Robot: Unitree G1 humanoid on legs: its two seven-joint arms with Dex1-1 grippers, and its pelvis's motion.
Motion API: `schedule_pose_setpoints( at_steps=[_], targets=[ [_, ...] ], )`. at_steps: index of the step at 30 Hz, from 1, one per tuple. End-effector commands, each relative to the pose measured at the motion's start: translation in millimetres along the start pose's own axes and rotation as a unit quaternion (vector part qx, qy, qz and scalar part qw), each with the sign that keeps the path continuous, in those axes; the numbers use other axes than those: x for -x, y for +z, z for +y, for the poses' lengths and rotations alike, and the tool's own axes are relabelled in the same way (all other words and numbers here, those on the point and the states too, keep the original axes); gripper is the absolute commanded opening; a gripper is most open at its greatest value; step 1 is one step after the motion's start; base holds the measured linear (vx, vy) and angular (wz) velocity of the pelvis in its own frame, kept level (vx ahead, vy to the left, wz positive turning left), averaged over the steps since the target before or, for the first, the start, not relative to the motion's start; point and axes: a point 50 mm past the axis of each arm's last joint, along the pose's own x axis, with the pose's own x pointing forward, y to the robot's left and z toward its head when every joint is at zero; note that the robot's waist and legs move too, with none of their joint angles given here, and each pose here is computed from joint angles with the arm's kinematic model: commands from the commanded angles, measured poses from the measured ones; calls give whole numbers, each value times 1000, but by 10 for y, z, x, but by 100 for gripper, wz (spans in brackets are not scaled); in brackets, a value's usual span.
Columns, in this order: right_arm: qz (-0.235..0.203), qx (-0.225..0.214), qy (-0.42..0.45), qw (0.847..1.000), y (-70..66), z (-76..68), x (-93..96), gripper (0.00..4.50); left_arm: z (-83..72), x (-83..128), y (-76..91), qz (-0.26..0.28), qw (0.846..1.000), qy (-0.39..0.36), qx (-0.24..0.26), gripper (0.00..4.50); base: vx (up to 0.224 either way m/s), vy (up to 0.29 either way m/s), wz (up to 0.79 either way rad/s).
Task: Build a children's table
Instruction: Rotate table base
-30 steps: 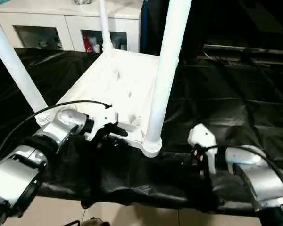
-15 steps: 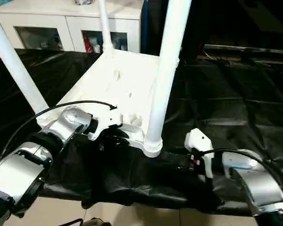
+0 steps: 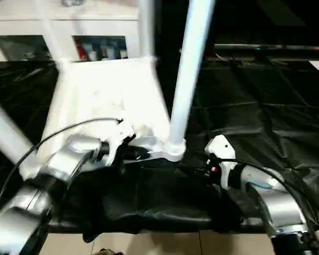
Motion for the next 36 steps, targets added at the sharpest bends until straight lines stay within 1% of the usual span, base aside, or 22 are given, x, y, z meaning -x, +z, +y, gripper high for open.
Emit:
schedule_pose_setpoints(
  at_steps=[1, 2, 4, 7, 9, 11, 12, 13, 14, 15, 16, 18, 21, 23, 25, 30, 33, 34, 35, 36],
  targets=[
    [-7, 10, -7, 1000, 64, -47, -31, 267, -69, 50, -198, 23, 1000, 0, 4, 2, 0, 0, 0],
    [-8, 12, -9, 1000, 70, -64, -36, 267, -96, 57, -203, 22, 1000, -10, -19, 2, 0, 0, 0],
    [-9, 17, -14, 1000, 90, -105, -38, 267, -141, 78, -232, 33, 998, -27, -47, 2, 0, 0, 0],
    [-17, 23, -19, 999, 139, -170, -28, 267, -165, 85, -239, 49, 996, -38, -64, 2, 0, 0, 0],
    [-20, 24, -16, 999, 171, -214, -7, 294, -168, 69, -206, 48, 995, -55, -69, 0, 0, 0, 0],
    [-21, 26, -14, 999, 187, -246, 11, 304, -153, 48, -158, 37, 995, -63, -73, 0, 0, 0, 0],
    [-21, 27, -16, 999, 193, -260, 18, 306, -138, 34, -119, 22, 995, -65, -69, 29, 0, 0, 0],
    [-21, 30, -17, 999, 202, -273, 24, 326, -110, 24, -61, 7, 995, -70, -73, 57, 0, 0, 0],
    [-21, 33, -17, 999, 208, -281, 29, 342, -84, 21, -21, 1, 994, -73, -76, 57, 0, 0, 0],
    [-19, 36, -14, 999, 209, -281, 36, 342, -60, 21, 8, 1, 994, -78, -79, 57, 0, 0, 0],
    [-16, 42, -6, 999, 210, -269, 45, 343, -44, 26, 22, 11, 993, -90, -78, 65, 0, 0, 0],
    [-14, 44, 1, 999, 209, -257, 50, 343, -43, 34, 23, 21, 992, -104, -74, 97, 0, 0, 0],
    [-13, 43, 4, 999, 202, -258, 60, 343, -9, 33, 59, 29, 990, -112, -77, 97, 0, 0, 0],
    [-14, 45, 2, 999, 213, -264, 75, 343, 51, 17, 77, 44, 990, -102, -89, 97, 0, 0, 0],
    [-17, 44, 7, 999, 218, -247, 85, 343, 79, -2, 98, 41, 990, -100, -90, 97, 0, 0, 0],
    [-13, 42, 21, 999, 198, -212, 90, 343, 105, -17, 101, 45, 990, -99, -90, 97, 0, 0, 0],
    [-9, 44, 26, 999, 177, -187, 72, 343, 134, -29, 85, 47, 990, -91, -99, 97, 0, 0, 0],
    [-10, 44, 26, 999, 179, -184, 64, 343, 143, -32, 86, 46, 990, -89, -102, 70, 0, 0, 0],
    [-10, 44, 27, 999, 184, -182, 57, 343, 147, -31, 85, 47, 990, -89, -102, 70, 0, 0, 0],
    [-11, 45, 27, 999, 186, -181, 53, 343, 150, -31, 85, 47, 990, -88, -103, 61, 0, 0, 0]
  ],
)
